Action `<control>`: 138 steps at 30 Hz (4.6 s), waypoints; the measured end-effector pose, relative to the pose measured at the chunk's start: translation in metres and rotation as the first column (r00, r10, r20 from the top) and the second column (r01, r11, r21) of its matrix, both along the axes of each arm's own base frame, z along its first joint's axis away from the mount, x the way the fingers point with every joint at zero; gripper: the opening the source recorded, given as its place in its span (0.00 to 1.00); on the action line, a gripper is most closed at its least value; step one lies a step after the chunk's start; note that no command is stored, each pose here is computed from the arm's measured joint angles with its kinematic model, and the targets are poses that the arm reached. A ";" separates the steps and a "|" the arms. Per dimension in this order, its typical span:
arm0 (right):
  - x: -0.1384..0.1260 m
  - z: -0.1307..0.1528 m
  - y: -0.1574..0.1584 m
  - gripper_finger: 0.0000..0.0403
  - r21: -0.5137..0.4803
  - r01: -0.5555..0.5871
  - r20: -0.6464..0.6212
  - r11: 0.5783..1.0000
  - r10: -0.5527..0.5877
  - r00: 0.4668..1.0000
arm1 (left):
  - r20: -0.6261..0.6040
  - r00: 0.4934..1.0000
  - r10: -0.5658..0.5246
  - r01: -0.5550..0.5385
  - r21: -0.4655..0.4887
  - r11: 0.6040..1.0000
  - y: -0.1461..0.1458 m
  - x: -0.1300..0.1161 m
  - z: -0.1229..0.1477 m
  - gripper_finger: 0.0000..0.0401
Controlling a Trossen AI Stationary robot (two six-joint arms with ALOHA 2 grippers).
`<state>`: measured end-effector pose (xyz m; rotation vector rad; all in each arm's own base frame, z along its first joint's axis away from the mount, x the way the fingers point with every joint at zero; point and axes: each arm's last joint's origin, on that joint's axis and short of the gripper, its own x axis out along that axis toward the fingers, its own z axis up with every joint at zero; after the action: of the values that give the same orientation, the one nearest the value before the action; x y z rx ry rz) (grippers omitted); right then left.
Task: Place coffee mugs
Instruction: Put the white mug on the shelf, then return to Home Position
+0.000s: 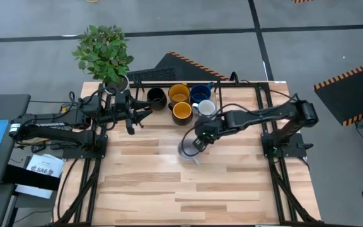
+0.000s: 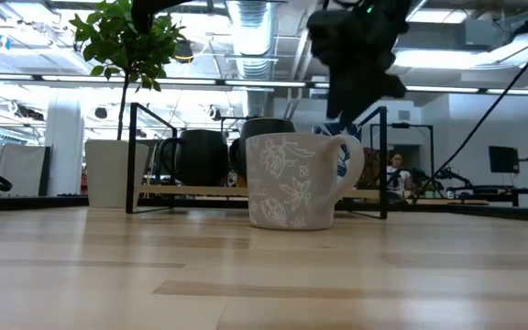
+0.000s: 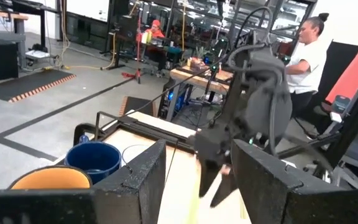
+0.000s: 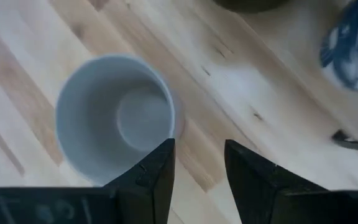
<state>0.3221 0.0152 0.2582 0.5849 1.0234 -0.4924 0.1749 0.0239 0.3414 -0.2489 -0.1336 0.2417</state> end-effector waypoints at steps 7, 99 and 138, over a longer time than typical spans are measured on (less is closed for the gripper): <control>0.024 -0.033 0.014 0.41 0.078 0.068 -0.015 0.995 -0.067 0.998 | 0.001 1.000 0.000 0.000 -0.002 1.000 0.000 0.000 0.000 0.41; -0.037 0.015 -0.022 0.49 -0.343 0.052 -0.184 0.938 -0.121 0.975 | -0.904 0.423 0.060 -0.406 -0.130 0.905 -0.005 0.081 -0.065 0.01; -0.030 0.017 -0.023 0.49 -0.340 0.083 -0.104 0.937 -0.125 0.987 | -0.927 0.335 0.171 -0.467 -0.006 0.884 0.096 0.078 -0.080 0.23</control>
<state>0.2921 -0.0073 0.2753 0.3071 1.0009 -0.7880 0.2534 0.1200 0.2616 -0.3361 1.0148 0.7920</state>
